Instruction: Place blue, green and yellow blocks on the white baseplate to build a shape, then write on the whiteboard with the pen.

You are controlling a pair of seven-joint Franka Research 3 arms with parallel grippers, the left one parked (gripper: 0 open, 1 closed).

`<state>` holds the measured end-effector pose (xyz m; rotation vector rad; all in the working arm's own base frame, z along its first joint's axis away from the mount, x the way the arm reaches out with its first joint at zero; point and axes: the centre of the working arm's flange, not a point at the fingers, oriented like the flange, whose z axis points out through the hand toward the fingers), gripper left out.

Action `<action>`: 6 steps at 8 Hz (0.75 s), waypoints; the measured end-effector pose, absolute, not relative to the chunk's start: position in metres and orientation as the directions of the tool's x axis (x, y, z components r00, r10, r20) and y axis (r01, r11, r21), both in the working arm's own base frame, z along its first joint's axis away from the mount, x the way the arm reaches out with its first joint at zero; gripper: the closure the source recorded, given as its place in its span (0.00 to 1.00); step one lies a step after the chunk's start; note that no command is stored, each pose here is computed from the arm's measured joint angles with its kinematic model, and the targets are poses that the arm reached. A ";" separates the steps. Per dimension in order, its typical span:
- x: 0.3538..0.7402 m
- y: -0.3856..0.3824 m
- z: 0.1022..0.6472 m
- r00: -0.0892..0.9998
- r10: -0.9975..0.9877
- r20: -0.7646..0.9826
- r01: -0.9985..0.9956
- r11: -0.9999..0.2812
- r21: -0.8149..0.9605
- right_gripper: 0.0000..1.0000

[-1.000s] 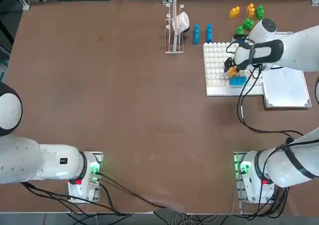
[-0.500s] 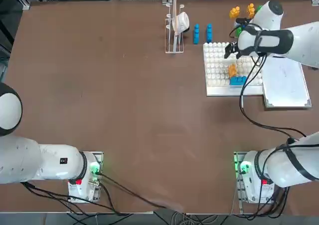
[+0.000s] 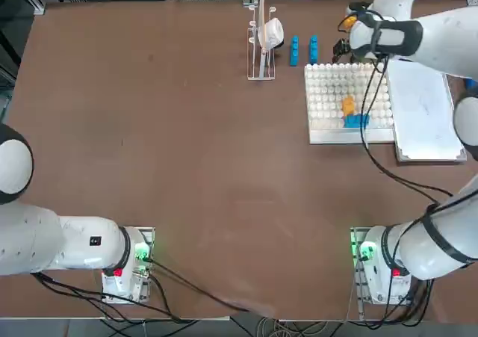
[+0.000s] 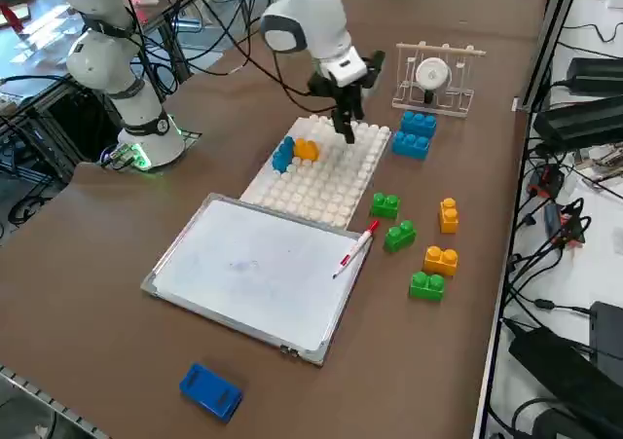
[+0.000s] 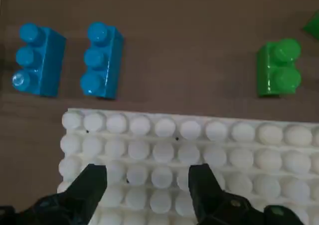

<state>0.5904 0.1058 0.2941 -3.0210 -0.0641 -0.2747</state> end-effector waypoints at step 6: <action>0.662 0.187 0.233 0.979 -0.073 0.190 -0.054 -0.993 -0.106 0.00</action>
